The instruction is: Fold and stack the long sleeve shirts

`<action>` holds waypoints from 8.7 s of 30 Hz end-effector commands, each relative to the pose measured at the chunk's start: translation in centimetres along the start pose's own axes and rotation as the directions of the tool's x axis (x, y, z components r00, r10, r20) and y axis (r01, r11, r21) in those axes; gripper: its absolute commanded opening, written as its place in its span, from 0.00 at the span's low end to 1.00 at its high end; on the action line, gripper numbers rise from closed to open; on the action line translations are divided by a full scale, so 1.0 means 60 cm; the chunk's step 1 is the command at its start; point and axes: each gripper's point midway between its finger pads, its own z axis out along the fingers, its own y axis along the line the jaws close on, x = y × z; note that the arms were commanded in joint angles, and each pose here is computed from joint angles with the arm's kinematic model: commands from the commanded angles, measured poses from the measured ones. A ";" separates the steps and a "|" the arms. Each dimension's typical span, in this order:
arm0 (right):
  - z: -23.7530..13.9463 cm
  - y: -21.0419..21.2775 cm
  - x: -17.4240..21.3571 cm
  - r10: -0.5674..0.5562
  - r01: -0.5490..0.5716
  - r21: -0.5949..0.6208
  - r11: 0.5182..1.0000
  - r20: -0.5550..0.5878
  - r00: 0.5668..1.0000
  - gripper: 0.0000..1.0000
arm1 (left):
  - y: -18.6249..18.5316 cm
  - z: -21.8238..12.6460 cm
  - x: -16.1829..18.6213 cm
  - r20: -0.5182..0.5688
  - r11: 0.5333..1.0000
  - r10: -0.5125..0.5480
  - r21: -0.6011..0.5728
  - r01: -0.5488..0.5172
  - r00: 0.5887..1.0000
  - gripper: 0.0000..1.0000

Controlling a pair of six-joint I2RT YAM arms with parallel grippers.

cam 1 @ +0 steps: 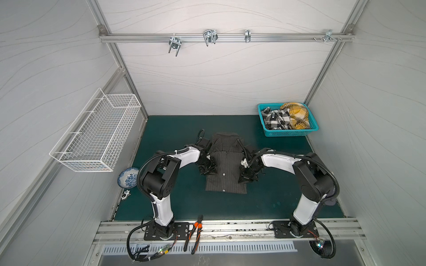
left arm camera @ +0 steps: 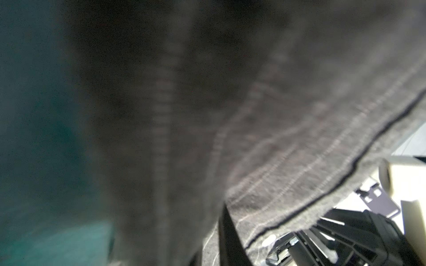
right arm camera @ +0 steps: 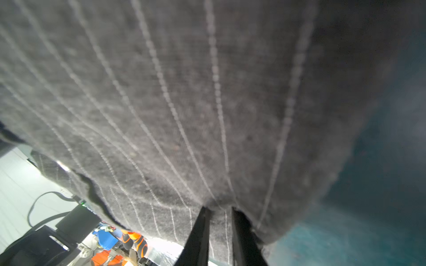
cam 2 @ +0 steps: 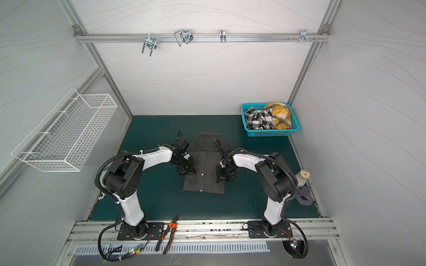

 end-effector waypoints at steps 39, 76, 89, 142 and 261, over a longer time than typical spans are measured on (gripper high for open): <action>-0.047 -0.034 0.103 0.097 -0.089 -0.081 0.993 0.093 0.991 0.62 | 0.095 -0.087 0.112 0.082 0.988 -0.052 0.147 0.040 0.995 0.61; -0.010 -0.065 0.084 0.160 -0.154 -0.071 0.986 0.088 0.983 0.48 | 0.141 -0.029 0.125 0.021 0.991 -0.129 0.036 0.129 0.991 0.57; -0.007 -0.059 0.085 0.144 -0.137 -0.085 0.987 0.077 0.987 0.46 | 0.155 -0.011 0.122 0.000 0.988 -0.157 -0.002 0.157 0.988 0.51; 0.018 -0.062 0.079 0.198 -0.196 -0.060 0.979 0.036 0.980 0.22 | 0.167 0.016 0.123 -0.043 0.980 -0.198 -0.031 0.196 0.979 0.37; -0.054 -0.021 0.110 0.051 -0.041 -0.088 0.995 0.115 0.992 0.00 | 0.108 -0.031 0.170 0.011 1.000 -0.012 0.008 0.012 1.000 0.00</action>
